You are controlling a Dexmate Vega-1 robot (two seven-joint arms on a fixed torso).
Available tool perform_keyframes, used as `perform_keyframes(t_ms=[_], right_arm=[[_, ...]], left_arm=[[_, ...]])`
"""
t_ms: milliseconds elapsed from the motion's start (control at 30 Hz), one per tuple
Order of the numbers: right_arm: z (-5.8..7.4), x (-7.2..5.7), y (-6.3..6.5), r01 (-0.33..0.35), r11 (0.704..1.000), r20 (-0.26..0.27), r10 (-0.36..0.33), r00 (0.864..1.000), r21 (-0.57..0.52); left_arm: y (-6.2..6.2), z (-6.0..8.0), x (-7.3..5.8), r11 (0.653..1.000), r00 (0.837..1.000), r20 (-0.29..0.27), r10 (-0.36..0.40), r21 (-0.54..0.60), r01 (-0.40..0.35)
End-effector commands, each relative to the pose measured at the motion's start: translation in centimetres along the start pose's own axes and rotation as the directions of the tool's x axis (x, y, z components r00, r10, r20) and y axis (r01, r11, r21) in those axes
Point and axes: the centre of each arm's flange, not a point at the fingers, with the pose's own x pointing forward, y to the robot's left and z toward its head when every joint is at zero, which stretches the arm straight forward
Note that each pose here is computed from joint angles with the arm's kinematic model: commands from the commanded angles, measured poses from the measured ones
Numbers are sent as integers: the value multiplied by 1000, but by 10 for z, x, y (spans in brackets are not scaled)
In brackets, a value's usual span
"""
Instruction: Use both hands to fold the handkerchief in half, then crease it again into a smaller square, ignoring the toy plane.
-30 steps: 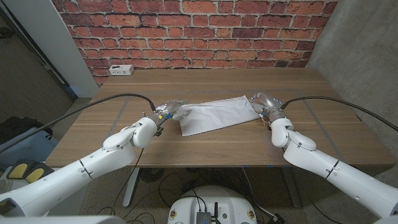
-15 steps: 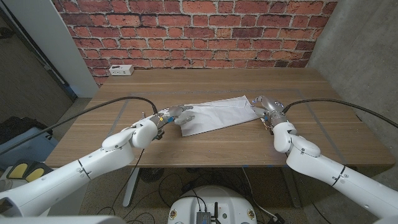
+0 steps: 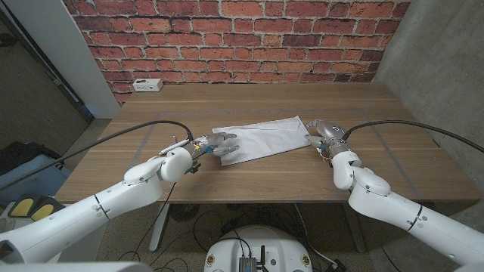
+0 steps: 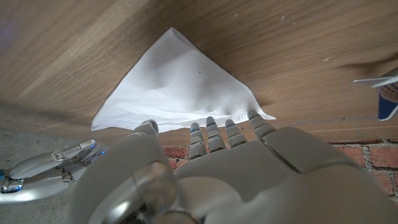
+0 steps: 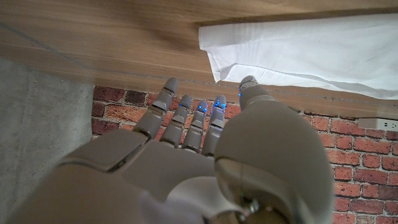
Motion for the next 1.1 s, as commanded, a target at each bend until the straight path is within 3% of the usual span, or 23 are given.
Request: perform_keyframes(t_ms=[33,533,1100], right_arm=[[3,-6,-1,-37,997,-15,36,999,-69],[9,1,5,-91,976,-42,84,996,-196],[19,15,20,-142,939,-56,131,990,-313]], left_arm=[[-3,-1,5,999,999,-2,-43,-4,43],[-3,-4,13,995,994,-25,-102,-1,102],[1,-7,18,994,993,-20,-112,-8,112]])
